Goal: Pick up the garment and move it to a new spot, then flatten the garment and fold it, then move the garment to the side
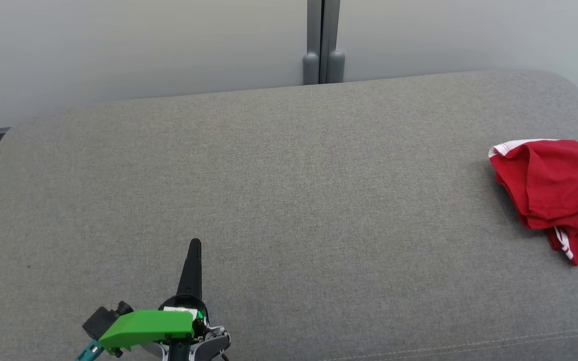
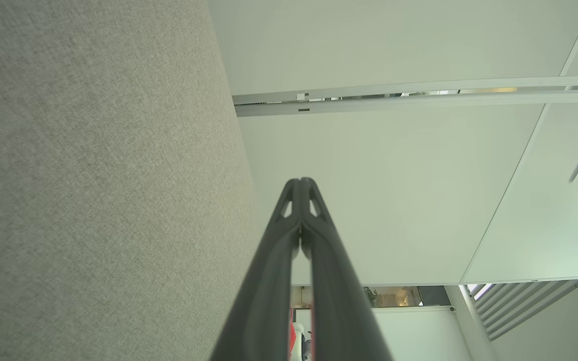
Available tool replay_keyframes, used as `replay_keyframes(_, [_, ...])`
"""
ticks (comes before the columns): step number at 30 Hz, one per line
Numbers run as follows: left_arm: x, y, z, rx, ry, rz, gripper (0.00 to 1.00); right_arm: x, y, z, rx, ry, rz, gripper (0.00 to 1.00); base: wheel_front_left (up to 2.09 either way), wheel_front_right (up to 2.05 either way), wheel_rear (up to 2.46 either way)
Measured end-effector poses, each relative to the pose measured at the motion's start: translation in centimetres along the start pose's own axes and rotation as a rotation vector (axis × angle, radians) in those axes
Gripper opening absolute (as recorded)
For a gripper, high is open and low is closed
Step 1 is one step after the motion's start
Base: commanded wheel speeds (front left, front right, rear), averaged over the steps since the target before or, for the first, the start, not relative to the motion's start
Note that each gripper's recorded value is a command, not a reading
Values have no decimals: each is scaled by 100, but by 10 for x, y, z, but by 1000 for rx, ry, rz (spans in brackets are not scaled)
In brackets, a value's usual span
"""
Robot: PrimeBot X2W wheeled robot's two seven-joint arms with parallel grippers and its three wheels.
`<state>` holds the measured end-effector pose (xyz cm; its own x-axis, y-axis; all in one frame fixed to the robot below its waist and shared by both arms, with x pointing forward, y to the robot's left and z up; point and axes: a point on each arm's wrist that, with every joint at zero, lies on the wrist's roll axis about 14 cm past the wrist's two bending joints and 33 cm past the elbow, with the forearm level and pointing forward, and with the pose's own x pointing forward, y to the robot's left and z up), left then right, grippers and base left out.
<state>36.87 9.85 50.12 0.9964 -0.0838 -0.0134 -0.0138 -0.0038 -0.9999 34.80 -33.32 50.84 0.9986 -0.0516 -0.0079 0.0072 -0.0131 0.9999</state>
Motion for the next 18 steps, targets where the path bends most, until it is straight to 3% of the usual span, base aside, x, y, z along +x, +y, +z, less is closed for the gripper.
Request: replay_keyframes(18, [0,0,0,0,0,0,0,0,0,0,-2,0,-2,0,0,0,0])
